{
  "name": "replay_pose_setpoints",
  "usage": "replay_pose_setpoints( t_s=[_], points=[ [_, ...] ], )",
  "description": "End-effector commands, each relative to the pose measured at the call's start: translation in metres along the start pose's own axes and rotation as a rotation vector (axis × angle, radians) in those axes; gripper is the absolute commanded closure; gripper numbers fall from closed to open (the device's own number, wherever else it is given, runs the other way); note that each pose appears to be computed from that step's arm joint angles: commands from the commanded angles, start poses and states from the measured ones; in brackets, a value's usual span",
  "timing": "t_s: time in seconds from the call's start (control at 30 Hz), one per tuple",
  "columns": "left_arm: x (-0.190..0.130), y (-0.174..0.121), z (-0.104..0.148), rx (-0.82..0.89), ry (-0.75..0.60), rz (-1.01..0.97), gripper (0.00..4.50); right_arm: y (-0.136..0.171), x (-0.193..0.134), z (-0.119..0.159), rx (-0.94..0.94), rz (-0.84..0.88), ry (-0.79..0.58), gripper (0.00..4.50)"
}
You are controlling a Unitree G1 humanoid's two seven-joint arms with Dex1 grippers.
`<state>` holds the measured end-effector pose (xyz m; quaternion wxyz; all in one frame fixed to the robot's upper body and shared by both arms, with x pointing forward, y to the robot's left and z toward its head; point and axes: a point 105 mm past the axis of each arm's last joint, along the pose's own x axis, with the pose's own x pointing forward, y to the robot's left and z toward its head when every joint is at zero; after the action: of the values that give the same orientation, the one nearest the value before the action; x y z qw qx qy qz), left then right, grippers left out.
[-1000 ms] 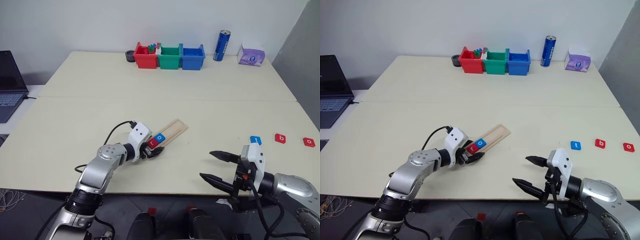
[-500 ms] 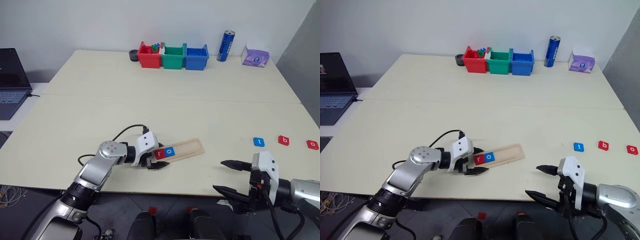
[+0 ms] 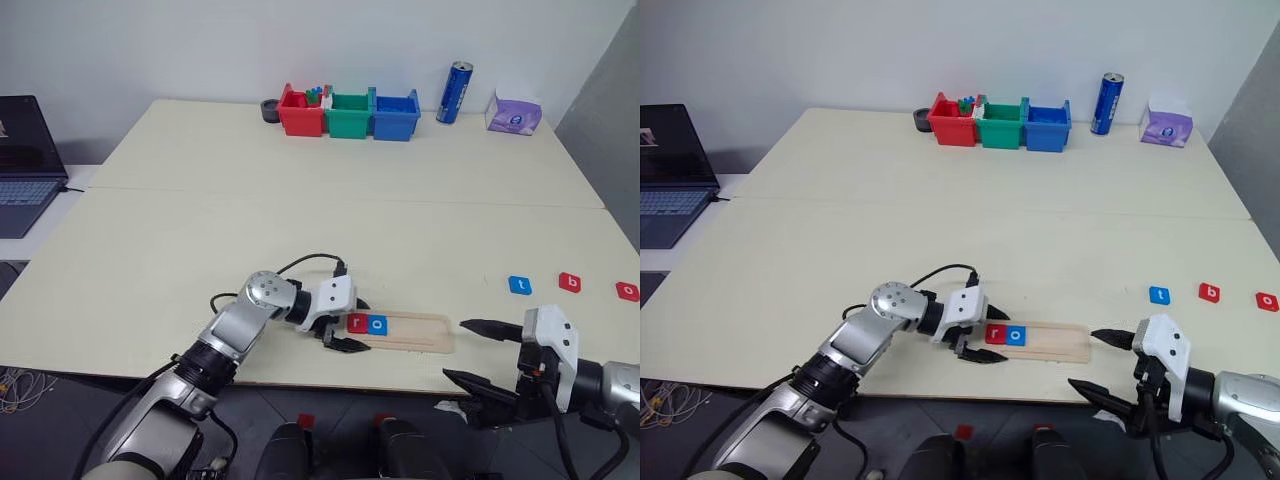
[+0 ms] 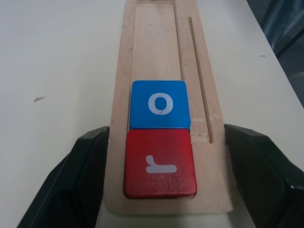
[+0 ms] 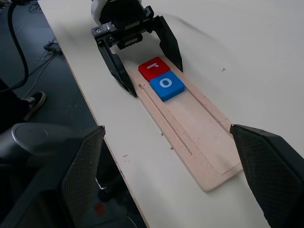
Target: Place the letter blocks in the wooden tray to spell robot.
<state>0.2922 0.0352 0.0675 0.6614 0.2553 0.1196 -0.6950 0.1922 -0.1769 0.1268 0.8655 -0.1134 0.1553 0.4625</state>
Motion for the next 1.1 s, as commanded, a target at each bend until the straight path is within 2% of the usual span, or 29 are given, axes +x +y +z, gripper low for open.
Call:
replay_pose_setpoints(
  t_s=[0.03,0.37,0.47,0.5,0.87,1.03,1.1],
  points=[
    [0.014,-0.001,-0.006,-0.006,0.039,-0.019,1.12,-0.004,-0.006,0.000,-0.038,-0.014,0.021,0.00],
    [0.019,-0.003,-0.004,-0.016,0.038,-0.041,1.12,-0.005,-0.004,-0.001,-0.048,-0.017,0.016,0.00],
    [0.019,-0.005,-0.001,-0.038,0.023,-0.059,0.12,-0.005,-0.004,-0.002,-0.051,-0.016,0.019,0.00],
    [0.019,-0.005,-0.001,-0.038,0.022,-0.060,0.02,-0.005,-0.003,-0.002,-0.051,-0.014,0.021,0.00],
    [0.008,-0.001,0.009,0.019,-0.028,-0.039,0.02,-0.008,-0.003,0.007,-0.069,-0.016,-0.004,0.00],
    [-0.005,0.001,0.012,0.016,-0.056,-0.007,0.02,-0.018,-0.006,0.014,-0.088,-0.063,-0.032,0.00],
    [-0.011,0.001,0.014,0.009,-0.082,0.021,0.02,-0.033,-0.011,0.010,-0.090,-0.140,-0.024,0.00]
  ],
)
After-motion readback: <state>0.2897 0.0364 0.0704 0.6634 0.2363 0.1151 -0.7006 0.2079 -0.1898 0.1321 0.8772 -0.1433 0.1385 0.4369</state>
